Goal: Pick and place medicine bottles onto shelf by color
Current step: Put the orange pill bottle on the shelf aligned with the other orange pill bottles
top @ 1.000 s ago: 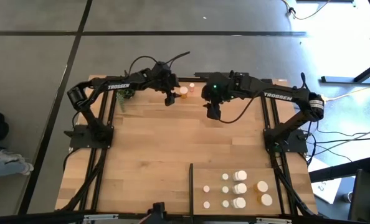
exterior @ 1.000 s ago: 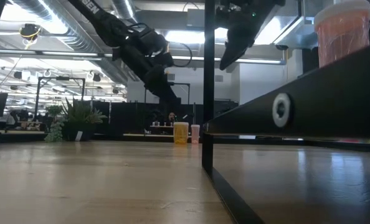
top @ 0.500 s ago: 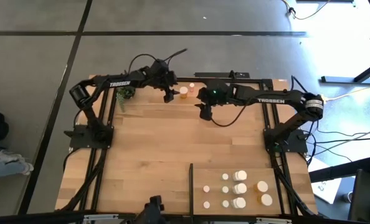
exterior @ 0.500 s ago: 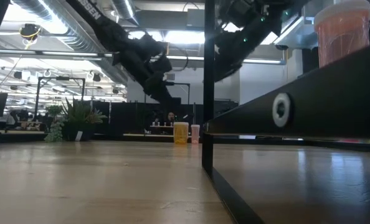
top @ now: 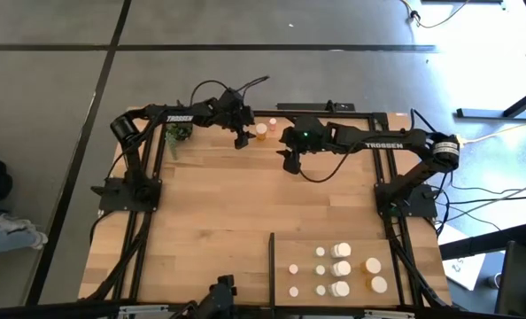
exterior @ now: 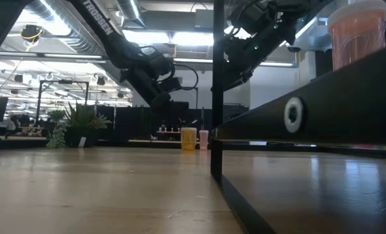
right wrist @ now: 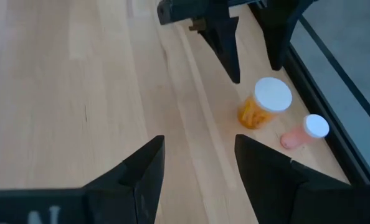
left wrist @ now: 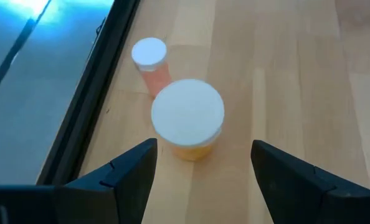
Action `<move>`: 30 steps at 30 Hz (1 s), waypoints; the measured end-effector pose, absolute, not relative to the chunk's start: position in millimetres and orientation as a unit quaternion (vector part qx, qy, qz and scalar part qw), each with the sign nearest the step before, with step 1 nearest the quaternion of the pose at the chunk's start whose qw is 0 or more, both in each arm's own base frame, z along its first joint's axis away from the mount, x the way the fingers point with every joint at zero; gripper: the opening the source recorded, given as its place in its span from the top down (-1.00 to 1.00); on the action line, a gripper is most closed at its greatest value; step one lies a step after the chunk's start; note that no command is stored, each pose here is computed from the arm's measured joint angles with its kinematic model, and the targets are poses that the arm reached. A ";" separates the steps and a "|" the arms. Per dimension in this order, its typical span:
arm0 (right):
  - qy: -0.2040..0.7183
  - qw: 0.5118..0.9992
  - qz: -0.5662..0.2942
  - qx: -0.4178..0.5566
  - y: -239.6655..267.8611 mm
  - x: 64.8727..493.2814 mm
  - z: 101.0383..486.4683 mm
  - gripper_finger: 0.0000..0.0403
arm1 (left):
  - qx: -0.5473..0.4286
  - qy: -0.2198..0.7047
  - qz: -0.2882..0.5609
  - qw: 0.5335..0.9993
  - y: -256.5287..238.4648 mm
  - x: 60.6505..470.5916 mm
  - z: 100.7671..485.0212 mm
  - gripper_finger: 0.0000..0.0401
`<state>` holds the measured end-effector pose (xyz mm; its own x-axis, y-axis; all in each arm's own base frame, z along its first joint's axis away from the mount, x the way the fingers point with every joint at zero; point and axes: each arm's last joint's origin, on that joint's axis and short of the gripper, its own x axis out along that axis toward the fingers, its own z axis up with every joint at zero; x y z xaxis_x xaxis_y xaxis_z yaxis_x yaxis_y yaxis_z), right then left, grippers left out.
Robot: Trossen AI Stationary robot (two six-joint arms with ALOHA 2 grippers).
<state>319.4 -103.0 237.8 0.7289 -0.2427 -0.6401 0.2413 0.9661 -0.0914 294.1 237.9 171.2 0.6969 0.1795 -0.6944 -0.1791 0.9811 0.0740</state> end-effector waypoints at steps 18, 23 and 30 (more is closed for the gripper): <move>0.344 0.930 -0.130 0.001 -102.9 319.4 237.8 0.02 | 0.002 0.379 0.109 0.919 238.9 294.0 171.3 -0.26; 0.344 0.930 -0.130 0.000 -102.9 319.4 237.7 0.02 | 0.001 0.379 0.108 0.919 238.6 294.3 171.3 -0.26; 0.344 0.930 -0.130 0.001 -102.9 319.4 237.8 0.02 | 0.001 0.379 0.109 0.919 238.6 294.3 171.2 -0.26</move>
<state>319.4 -102.9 237.8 0.7290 -0.2418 -0.6403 0.2427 0.9661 -0.0886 294.3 238.6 171.2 0.6888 0.2007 -0.6966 -0.1995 0.9763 0.0840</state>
